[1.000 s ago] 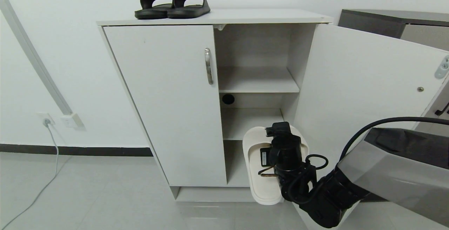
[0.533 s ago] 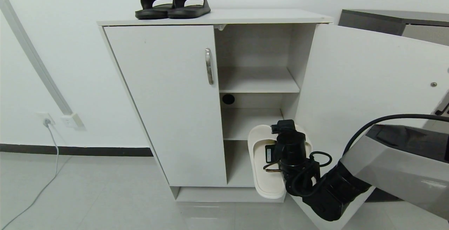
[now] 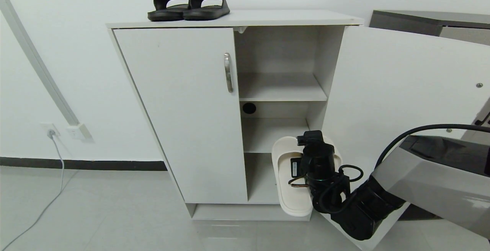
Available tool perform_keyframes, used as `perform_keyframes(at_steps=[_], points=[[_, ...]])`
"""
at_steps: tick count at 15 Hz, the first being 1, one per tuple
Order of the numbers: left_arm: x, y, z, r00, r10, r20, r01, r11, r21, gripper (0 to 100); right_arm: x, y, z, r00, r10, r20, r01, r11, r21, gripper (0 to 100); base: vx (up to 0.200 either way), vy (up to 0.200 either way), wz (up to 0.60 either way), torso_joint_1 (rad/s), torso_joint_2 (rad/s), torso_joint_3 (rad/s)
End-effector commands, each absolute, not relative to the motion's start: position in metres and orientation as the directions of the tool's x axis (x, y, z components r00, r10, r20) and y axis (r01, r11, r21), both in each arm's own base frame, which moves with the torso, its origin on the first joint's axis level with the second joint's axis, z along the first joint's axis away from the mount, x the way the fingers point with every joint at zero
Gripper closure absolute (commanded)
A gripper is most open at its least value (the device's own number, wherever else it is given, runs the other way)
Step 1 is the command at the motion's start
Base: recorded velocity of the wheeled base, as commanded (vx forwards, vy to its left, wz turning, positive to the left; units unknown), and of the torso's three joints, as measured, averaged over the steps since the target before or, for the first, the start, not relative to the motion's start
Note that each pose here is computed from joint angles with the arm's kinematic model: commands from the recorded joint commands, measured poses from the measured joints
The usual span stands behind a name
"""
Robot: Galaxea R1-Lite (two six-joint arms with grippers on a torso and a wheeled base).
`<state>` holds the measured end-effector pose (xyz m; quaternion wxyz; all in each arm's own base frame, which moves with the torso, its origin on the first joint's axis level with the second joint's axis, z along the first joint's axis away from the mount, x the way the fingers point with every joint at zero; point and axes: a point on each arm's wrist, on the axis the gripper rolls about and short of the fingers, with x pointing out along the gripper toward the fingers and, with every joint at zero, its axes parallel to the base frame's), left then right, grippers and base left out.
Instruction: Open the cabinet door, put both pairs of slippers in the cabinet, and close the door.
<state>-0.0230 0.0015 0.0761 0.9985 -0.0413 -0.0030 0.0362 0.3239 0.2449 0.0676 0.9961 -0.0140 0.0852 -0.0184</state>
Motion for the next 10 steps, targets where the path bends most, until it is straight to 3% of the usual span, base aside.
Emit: perform_keyframes(at_steps=[1,6,8,10], points=[[-0.023,0.002,0.076,0.997,0.074,0.002,-0.073,0.994,-0.083,100,0.324,0.245,0.068,0.985,-0.039,-0.167,0.035,0.999,-0.030,100,0.000,0.000,0.00,0.000,0.00,0.000],[-0.023,0.002,0.076,0.997,0.074,0.002,-0.073,0.994,-0.083,100,0.324,0.246,0.070,0.986,-0.037,-0.164,0.033,0.999,-0.028,100,0.000,0.000,0.00,0.000,0.00,0.000],[-0.023,0.002,0.076,0.997,0.074,0.002,-0.073,0.994,-0.081,100,0.316,0.266,0.076,0.988,0.029,-0.149,-0.031,0.999,-0.014,100,0.000,0.000,0.00,0.000,0.00,0.000],[-0.023,0.001,0.076,0.998,0.071,0.002,-0.070,0.994,-0.080,100,0.323,0.288,0.062,0.987,0.054,-0.149,-0.056,0.998,-0.008,100,0.000,0.000,0.00,0.000,0.00,0.000]])
